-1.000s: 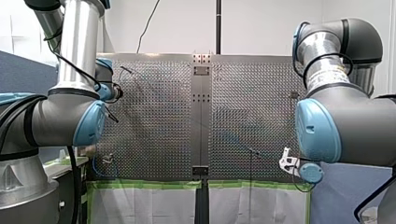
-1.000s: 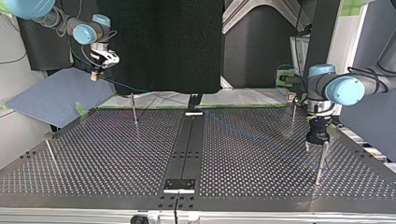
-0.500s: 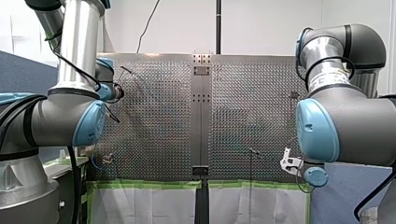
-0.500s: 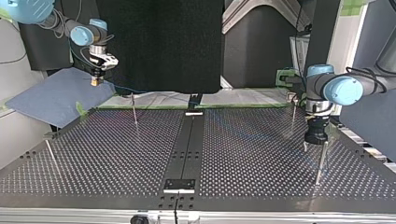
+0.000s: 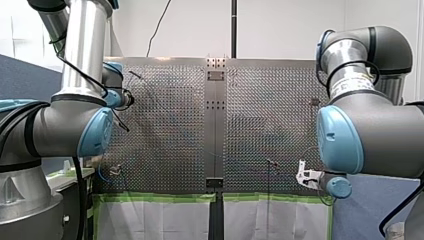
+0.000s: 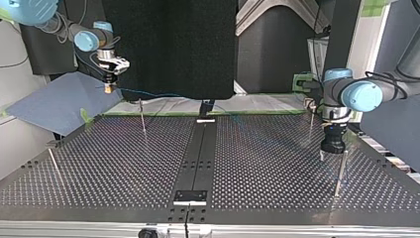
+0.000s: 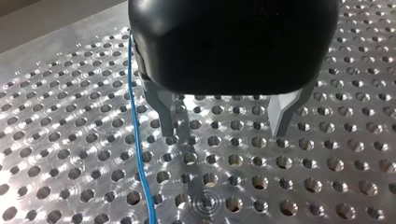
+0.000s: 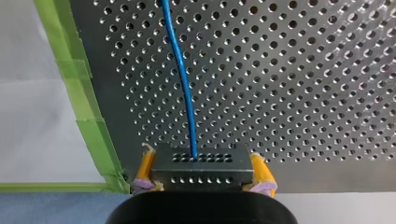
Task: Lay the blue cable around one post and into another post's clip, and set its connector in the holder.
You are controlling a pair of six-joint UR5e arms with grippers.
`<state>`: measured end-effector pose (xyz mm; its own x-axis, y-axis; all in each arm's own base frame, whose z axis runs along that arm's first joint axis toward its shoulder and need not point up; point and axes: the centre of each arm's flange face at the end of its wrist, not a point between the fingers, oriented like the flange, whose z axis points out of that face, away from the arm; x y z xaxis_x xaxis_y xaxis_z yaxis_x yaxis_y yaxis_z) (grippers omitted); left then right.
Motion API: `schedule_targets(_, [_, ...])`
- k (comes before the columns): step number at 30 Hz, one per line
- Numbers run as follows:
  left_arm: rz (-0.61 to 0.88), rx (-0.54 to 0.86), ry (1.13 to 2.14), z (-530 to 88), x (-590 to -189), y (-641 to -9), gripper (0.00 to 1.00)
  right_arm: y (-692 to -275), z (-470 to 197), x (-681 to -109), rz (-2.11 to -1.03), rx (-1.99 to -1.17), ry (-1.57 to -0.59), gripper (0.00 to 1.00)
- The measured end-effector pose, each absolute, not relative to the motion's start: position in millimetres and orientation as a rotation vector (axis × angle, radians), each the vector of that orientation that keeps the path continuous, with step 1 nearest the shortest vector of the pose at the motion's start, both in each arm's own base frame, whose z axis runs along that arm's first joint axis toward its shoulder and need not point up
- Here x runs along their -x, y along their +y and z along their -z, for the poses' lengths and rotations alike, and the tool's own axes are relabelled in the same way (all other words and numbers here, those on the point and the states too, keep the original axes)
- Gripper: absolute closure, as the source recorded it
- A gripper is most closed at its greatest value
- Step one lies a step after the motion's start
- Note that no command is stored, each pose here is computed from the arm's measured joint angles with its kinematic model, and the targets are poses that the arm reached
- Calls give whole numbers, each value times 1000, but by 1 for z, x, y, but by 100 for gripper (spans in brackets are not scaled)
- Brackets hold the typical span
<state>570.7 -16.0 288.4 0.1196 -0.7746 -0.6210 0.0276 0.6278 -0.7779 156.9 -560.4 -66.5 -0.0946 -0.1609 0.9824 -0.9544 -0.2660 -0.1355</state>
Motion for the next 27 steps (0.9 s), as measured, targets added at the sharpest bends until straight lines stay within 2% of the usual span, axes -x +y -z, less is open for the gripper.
schedule_targets(13, [673, 703, 1345, -288, -570, -24, 0, -561, 90, -129, -1484, -1488, -1265, 100])
schedule_targets(27, [650, 709, 1385, -303, -556, -32, 0, -552, 109, -137, -1554, -1600, -1218, 100])
